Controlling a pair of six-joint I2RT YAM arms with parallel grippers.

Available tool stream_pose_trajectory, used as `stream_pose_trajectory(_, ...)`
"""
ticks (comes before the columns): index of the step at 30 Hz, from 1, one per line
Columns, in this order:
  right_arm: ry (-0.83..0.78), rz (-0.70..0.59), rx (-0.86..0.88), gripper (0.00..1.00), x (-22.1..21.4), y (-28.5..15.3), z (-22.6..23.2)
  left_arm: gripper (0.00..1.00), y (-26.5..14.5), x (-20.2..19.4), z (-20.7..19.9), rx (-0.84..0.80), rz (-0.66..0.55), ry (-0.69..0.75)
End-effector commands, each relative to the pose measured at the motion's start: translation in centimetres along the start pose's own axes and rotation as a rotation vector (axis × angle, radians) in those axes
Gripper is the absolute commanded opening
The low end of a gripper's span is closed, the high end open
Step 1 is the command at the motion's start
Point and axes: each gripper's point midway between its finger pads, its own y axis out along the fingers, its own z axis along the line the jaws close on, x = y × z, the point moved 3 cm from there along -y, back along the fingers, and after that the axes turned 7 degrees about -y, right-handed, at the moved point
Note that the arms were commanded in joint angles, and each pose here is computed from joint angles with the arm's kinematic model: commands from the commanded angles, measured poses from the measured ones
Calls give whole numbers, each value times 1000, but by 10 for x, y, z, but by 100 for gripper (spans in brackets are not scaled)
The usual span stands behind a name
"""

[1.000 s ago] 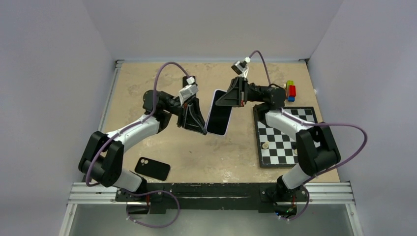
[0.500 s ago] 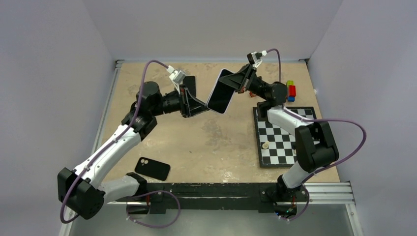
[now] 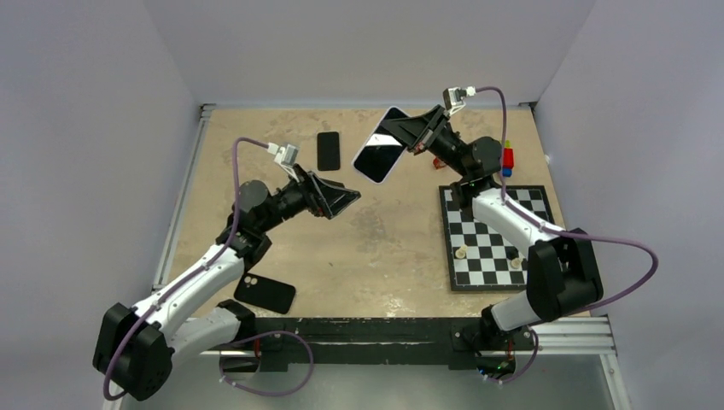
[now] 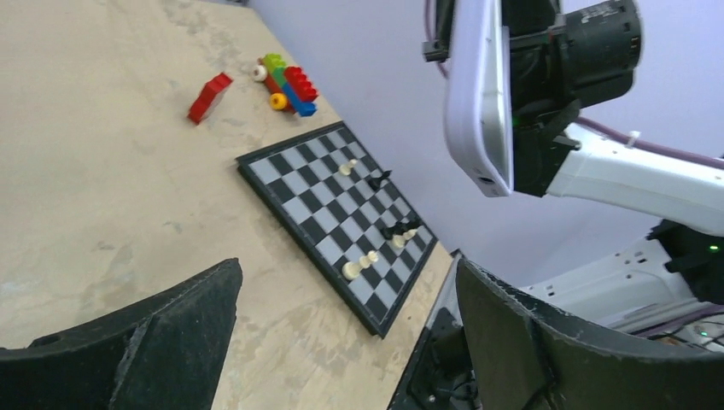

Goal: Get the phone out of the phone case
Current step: Remove the phone case from the phone.

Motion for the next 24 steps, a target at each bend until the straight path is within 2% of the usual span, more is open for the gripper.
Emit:
stream_pose_trajectory(1,-11,-168,-10,0,24,9,6,97,10,18,-49,-298,-120,-8)
stream_pose_trajectory(6,-20,-169,5,0,17,17,10,87,21,26,-65,-428,-164,-49)
stream_pose_trajectory(12,-6,-154,10,0,12,18,10,74,31,28,-65,-424,-147,-54)
stream_pose_trajectory(19,-21,-156,12,0,10,20,15,54,36,26,-61,-399,-133,-68)
stream_pose_trajectory(24,-13,-158,4,0,10,21,16,50,37,23,-63,-401,-113,-52)
